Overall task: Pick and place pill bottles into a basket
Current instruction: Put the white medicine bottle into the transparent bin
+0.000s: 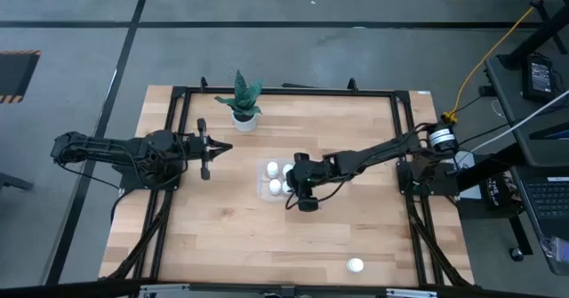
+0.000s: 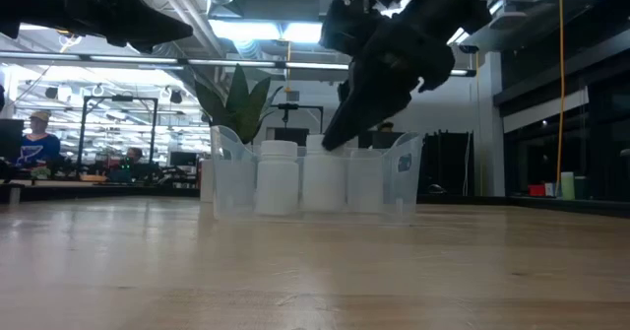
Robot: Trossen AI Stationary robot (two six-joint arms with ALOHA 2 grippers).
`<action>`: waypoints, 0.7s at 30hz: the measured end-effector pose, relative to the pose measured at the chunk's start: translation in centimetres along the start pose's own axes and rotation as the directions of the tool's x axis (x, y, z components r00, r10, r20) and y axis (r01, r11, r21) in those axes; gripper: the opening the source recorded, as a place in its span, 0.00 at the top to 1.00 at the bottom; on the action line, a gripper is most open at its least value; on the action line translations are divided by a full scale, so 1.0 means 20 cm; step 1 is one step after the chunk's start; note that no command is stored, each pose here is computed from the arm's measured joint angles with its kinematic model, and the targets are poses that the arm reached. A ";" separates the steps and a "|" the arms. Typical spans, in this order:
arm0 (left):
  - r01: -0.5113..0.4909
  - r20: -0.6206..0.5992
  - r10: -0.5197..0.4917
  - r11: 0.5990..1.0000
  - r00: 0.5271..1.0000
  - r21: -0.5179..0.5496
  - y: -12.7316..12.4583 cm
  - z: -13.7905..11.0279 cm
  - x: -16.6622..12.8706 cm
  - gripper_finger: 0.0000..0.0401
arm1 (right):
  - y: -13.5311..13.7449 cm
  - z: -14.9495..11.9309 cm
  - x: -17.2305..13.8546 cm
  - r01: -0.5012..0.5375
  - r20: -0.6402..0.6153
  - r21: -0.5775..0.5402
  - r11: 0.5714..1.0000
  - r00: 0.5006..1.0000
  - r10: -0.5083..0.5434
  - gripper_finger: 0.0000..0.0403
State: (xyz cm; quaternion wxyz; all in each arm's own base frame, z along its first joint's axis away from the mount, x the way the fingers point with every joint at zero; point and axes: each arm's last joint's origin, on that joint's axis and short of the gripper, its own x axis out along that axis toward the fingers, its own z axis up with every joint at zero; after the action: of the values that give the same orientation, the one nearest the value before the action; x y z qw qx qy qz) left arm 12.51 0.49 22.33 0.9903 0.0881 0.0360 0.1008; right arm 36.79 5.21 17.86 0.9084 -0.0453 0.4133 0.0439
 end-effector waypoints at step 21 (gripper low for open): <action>0.000 -0.001 0.000 1.000 1.000 0.000 0.00 0.00 0.00 0.99 | -0.01 -0.01 0.05 0.004 -0.004 0.012 1.000 1.000 -0.003 0.52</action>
State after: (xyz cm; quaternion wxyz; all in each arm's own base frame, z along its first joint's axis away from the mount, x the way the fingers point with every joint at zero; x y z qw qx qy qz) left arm 12.51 0.49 22.33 0.9903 0.0883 0.0363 0.1008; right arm 37.21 5.00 17.02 0.9079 -0.0408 0.4153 0.0398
